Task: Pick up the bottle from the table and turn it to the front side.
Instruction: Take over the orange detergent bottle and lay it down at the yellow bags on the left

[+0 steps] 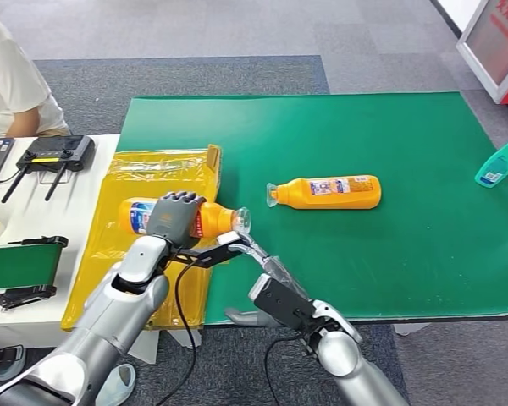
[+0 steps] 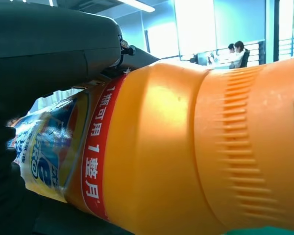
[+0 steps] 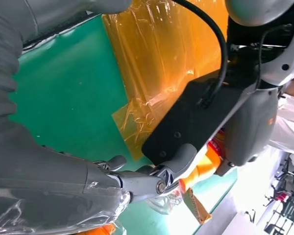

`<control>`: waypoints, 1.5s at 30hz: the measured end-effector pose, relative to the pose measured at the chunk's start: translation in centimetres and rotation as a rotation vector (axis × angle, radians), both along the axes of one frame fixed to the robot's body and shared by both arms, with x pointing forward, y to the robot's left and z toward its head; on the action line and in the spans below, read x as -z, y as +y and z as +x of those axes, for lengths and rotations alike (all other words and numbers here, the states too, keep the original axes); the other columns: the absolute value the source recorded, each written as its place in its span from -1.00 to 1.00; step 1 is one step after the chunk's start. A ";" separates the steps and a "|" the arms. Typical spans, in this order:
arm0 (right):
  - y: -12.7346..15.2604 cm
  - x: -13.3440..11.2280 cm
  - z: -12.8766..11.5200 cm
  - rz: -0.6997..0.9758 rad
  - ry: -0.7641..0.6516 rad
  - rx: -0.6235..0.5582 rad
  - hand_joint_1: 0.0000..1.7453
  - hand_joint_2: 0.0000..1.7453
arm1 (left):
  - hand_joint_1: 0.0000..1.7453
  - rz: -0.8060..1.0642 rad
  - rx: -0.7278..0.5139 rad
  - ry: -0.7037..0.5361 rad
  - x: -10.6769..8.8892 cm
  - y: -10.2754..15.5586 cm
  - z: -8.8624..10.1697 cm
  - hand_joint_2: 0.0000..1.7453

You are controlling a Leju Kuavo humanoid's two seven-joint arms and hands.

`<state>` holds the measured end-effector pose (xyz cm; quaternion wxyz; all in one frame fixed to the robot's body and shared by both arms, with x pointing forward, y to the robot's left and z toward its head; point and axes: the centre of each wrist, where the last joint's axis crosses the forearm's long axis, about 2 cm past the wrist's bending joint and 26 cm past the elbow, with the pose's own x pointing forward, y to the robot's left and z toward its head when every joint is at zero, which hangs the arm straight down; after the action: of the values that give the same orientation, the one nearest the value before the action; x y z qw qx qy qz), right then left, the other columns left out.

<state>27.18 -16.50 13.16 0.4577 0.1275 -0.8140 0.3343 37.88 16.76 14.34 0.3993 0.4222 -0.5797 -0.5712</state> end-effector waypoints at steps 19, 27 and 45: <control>-0.7 -1.5 -0.3 -0.018 -0.090 0.005 -1.00 1.00 | -1.00 -0.064 -0.144 0.176 3.0 1.8 -0.7 1.00; -1.4 -1.7 -1.1 -0.030 -0.113 0.009 -1.00 1.00 | -1.00 -0.128 -0.165 0.227 4.1 2.4 -1.4 1.00; -2.0 -0.8 -2.7 -0.024 -0.068 0.042 -1.00 1.00 | -1.00 -0.716 -0.083 0.176 0.4 0.8 -3.3 1.00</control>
<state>24.46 -18.45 13.97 0.4383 0.0934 -0.8274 0.3384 34.58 17.59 13.89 0.5927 0.2282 -0.6887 -0.3497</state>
